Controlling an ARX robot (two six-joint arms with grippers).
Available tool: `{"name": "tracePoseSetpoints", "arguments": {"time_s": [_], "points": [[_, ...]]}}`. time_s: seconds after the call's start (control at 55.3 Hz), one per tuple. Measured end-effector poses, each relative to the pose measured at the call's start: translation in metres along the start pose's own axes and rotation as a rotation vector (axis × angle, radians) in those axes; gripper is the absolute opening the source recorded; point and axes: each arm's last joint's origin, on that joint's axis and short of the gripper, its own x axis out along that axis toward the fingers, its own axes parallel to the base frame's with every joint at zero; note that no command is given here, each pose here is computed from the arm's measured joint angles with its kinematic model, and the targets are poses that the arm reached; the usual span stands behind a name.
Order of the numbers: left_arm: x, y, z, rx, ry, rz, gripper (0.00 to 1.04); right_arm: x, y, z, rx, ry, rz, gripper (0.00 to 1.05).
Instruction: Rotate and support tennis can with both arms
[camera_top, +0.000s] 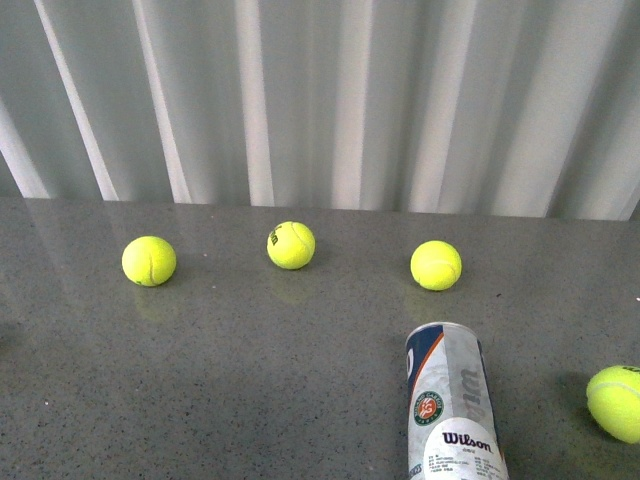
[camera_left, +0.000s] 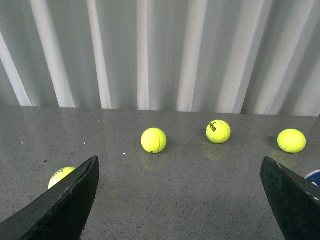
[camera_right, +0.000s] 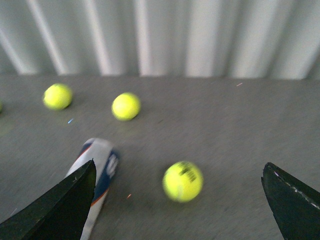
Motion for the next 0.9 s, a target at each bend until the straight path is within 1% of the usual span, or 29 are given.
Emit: {"name": "tracePoseSetpoints", "arguments": {"time_s": [0.036,0.127,0.199,0.235,0.289,0.344,0.38,0.398,0.416,0.507,0.561,0.579,0.615,0.706,0.742,0.832,0.905], "points": [[0.0,0.0,0.0,0.0,0.0,0.001,0.98,0.008,-0.008,0.018,0.014,-0.028,-0.06,0.98],[0.0,0.0,0.0,0.0,0.0,0.001,0.98,0.033,-0.024,0.05,0.066,-0.065,-0.155,0.98],[0.0,0.0,0.0,0.0,0.0,0.001,0.98,0.065,-0.037,0.069,0.129,-0.034,-0.216,0.98],[0.0,0.0,0.0,0.0,0.0,0.001,0.98,0.079,-0.04,0.072,0.159,0.0,-0.234,0.98],[0.0,0.0,0.0,0.0,0.0,0.001,0.98,0.11,-0.044,0.072,0.211,0.107,-0.226,0.98],[0.0,0.0,0.0,0.0,0.0,0.001,0.98,0.136,-0.044,0.066,0.249,0.213,-0.202,0.98],[0.0,0.0,0.0,0.0,0.0,0.001,0.98,0.157,-0.039,0.06,0.269,0.302,-0.182,0.98],[0.0,0.0,0.0,0.0,0.0,0.001,0.98,0.163,-0.037,0.058,0.269,0.322,-0.174,0.98],[0.0,0.0,0.0,0.0,0.0,0.001,0.98,0.175,-0.032,0.054,0.274,0.372,-0.148,0.98],[0.0,0.0,0.0,0.0,0.0,0.001,0.98,0.204,-0.01,0.041,0.27,0.505,-0.069,0.98],[0.0,0.0,0.0,0.0,0.0,0.001,0.98,0.218,0.013,0.031,0.253,0.585,-0.003,0.98],[0.0,0.0,0.0,0.0,0.0,0.001,0.98,0.223,0.026,0.025,0.242,0.621,0.025,0.98],[0.0,0.0,0.0,0.0,0.0,0.001,0.98,0.226,0.046,0.019,0.224,0.661,0.065,0.98],[0.0,0.0,0.0,0.0,0.0,0.001,0.98,0.224,0.086,0.008,0.195,0.724,0.154,0.98],[0.0,0.0,0.0,0.0,0.0,0.001,0.98,0.222,0.098,0.004,0.183,0.744,0.179,0.98],[0.0,0.0,0.0,0.0,0.0,0.001,0.98,0.219,0.112,-0.004,0.166,0.782,0.194,0.98],[0.0,0.0,0.0,0.0,0.0,0.001,0.98,0.218,0.116,-0.013,0.171,0.813,0.196,0.98]]}}
